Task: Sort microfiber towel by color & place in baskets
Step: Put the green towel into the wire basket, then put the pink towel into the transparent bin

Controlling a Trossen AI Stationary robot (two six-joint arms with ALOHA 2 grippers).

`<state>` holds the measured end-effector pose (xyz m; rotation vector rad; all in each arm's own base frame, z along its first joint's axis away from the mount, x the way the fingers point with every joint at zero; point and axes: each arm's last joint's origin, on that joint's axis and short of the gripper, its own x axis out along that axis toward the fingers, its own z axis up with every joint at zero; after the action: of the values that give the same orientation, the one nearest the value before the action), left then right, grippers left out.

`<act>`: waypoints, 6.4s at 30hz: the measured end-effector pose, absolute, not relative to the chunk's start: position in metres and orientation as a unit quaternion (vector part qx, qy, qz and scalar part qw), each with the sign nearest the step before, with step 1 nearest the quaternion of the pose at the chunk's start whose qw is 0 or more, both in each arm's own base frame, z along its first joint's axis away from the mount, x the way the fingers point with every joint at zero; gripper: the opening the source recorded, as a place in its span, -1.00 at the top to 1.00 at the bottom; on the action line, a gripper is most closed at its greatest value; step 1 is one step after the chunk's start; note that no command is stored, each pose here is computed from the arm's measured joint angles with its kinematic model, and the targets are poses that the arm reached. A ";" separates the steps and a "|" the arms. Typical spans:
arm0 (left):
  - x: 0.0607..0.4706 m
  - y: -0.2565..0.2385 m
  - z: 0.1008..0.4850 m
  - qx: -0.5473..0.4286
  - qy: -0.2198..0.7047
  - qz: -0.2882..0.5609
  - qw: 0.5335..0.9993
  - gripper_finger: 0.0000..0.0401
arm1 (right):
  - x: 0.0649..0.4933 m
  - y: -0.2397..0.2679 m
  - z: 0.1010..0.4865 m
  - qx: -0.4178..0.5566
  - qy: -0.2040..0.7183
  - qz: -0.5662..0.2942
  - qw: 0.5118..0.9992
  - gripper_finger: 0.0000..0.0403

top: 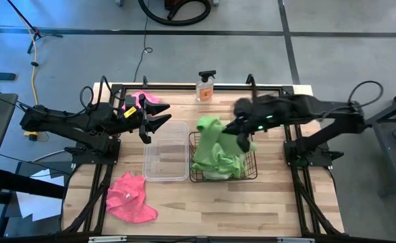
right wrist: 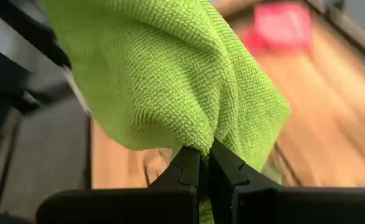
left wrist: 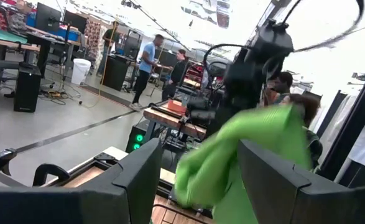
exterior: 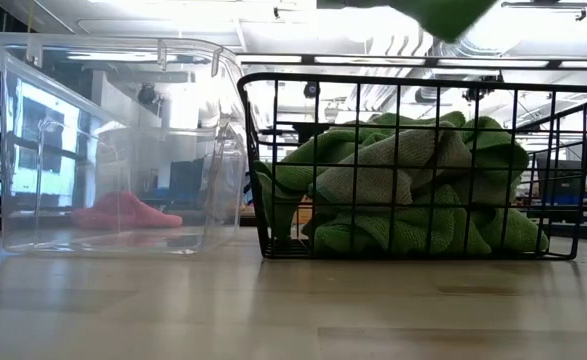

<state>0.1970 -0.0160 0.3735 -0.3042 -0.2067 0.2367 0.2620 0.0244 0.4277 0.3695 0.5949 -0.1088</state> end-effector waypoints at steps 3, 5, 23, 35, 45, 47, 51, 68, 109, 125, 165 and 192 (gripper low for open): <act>0.197 -0.016 0.373 -0.151 -0.102 0.117 0.976 0.00 | 0.279 0.025 0.413 0.203 0.372 -0.088 0.901 1.00; 0.197 -0.016 0.373 -0.151 -0.102 0.117 0.976 0.00 | 0.288 0.026 0.401 0.213 0.414 -0.108 0.878 1.00; 0.197 -0.016 0.373 -0.150 -0.100 0.118 0.976 0.00 | 0.326 0.027 0.265 0.302 0.551 -0.243 0.739 1.00; 0.197 -0.016 0.373 -0.121 -0.097 0.121 0.980 0.00 | 0.314 0.020 0.186 0.394 0.533 -0.247 0.707 1.00; 0.197 -0.016 0.373 -0.121 -0.100 0.122 0.980 0.00 | 0.313 0.019 0.182 0.379 0.531 -0.243 0.718 0.80; 0.197 -0.016 0.373 -0.122 -0.100 0.123 0.980 0.00 | 0.315 0.019 0.185 0.373 0.529 -0.237 0.725 0.67; 0.197 -0.016 0.373 -0.122 -0.100 0.123 0.980 0.00 | 0.319 0.020 0.196 0.353 0.533 -0.217 0.738 0.39; 0.197 -0.016 0.373 -0.121 -0.099 0.123 0.980 0.00 | 0.327 0.018 0.298 0.153 0.578 -0.123 0.792 -0.03; 0.197 -0.015 0.373 -0.123 -0.100 0.141 0.977 0.00 | 0.215 0.000 0.369 0.118 -0.057 -0.011 0.991 -0.03; 0.196 -0.014 0.373 -0.112 -0.100 0.164 0.975 0.00 | 0.217 0.000 0.369 0.127 -0.052 -0.010 0.990 -0.03; 0.142 0.191 0.253 -0.372 0.484 0.502 0.613 -0.04 | 0.217 -0.002 0.361 0.196 -0.016 -0.026 0.980 -0.03; 0.164 0.229 0.170 -0.403 0.588 0.466 0.525 -0.04 | 0.217 -0.002 0.353 0.218 0.022 -0.034 0.975 -0.03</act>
<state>0.1639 0.2291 0.1699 -0.9651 1.4058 1.1141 0.2168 -0.0015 0.3534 0.4393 0.0448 -0.0676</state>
